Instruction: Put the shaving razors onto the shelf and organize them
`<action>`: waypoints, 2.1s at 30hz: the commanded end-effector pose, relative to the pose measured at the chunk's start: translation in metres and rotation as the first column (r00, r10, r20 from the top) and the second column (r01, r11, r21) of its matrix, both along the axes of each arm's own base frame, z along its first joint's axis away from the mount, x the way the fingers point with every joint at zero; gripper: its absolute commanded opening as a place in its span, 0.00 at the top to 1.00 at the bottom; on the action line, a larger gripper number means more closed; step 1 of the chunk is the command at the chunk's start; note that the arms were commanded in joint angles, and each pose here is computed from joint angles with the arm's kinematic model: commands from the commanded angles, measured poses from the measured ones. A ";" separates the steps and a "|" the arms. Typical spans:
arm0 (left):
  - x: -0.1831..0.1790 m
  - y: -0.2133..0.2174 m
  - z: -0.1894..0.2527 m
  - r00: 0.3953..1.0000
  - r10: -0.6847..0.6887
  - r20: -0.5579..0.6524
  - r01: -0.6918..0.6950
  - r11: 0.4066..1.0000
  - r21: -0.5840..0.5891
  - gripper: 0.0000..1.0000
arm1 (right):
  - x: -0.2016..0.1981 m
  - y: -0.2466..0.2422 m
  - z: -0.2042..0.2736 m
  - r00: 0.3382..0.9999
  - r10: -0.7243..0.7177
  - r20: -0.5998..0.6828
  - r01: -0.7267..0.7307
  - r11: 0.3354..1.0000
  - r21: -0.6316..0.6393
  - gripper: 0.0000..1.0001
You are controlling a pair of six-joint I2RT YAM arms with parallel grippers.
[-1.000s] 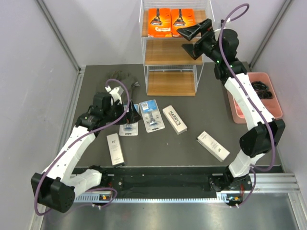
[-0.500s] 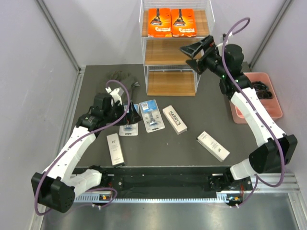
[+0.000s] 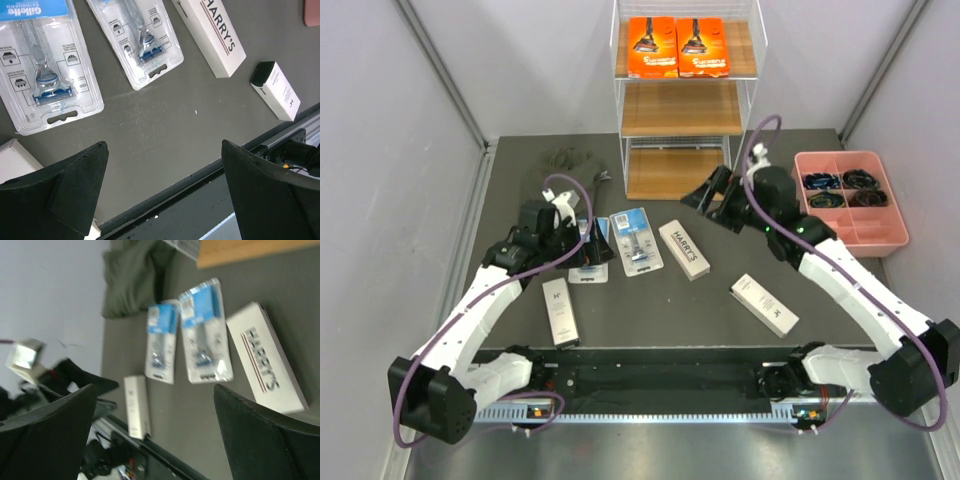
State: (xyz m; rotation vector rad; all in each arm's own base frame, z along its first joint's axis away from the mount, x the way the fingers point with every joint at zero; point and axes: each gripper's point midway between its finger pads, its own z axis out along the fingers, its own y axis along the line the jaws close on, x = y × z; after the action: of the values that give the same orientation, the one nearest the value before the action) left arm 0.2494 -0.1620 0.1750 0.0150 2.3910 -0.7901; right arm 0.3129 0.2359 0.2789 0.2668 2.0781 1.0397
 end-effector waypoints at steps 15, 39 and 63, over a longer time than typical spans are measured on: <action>0.021 0.004 -0.007 0.998 0.039 0.040 -0.040 0.999 0.029 0.02 | -0.075 -0.017 -0.122 0.986 0.038 -0.163 -0.080 0.962 -0.263 0.05; 0.104 0.034 -0.101 0.950 0.241 -0.196 -0.167 0.929 0.331 0.30 | -0.100 -0.024 -0.144 0.975 0.056 -0.214 -0.106 0.968 -0.227 0.05; 0.120 0.061 -0.156 0.929 0.303 -0.211 -0.174 0.863 0.474 0.63 | -0.108 -0.029 -0.155 0.971 0.045 -0.233 -0.098 0.970 -0.221 0.05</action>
State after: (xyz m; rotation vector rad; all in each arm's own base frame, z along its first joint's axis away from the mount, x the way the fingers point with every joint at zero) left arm 0.3561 -0.1071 0.0248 -0.2262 2.7470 -0.1610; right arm 0.2037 0.2021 0.1144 0.2145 2.4506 0.7901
